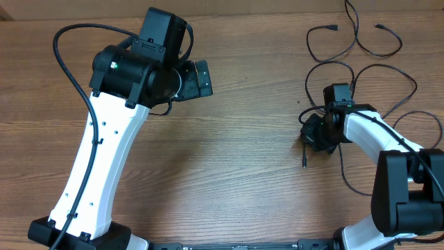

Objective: Untangle cables

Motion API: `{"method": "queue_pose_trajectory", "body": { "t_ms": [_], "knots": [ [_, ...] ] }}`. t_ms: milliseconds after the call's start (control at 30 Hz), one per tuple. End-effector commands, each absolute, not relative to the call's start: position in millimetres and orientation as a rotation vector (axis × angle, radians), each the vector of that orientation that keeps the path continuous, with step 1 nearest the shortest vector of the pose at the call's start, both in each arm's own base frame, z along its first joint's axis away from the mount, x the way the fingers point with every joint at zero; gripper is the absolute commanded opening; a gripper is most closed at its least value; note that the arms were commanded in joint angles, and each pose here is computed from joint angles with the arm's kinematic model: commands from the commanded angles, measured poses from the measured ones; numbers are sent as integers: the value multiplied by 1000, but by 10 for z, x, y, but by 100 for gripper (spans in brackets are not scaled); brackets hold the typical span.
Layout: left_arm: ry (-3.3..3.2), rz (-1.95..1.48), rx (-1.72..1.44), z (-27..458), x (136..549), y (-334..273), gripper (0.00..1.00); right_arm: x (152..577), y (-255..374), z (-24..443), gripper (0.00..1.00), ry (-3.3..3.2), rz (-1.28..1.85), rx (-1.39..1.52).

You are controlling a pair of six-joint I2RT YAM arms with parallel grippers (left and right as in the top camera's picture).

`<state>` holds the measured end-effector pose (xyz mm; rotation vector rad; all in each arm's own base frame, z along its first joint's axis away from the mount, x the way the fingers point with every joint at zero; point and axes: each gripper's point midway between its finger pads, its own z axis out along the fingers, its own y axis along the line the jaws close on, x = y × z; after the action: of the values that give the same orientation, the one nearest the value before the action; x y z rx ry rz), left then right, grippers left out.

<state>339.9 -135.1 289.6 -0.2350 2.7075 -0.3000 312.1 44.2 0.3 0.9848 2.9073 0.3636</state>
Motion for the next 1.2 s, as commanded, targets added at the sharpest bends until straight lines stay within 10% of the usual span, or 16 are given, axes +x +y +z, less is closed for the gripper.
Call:
{"method": "queue_pose_trajectory", "body": {
  "t_ms": [0,267,867,1033,1167],
  "knots": [
    [2710,-275,-253,2870,3423,-1316,100,3149,328,-57,5,2909,257,916],
    [2706,-277,-253,2875,3432,-1319,99,3214,320,105,4,3009,219,409],
    [2703,-281,-252,2878,3438,-1325,100,2962,60,49,5,3099,-96,552],
    [2700,-284,-252,2882,3445,-1329,100,2882,108,14,24,3107,-104,617],
    [2695,-289,-256,2889,3456,-1335,100,2890,190,15,77,3113,-67,601]
  ]
}}
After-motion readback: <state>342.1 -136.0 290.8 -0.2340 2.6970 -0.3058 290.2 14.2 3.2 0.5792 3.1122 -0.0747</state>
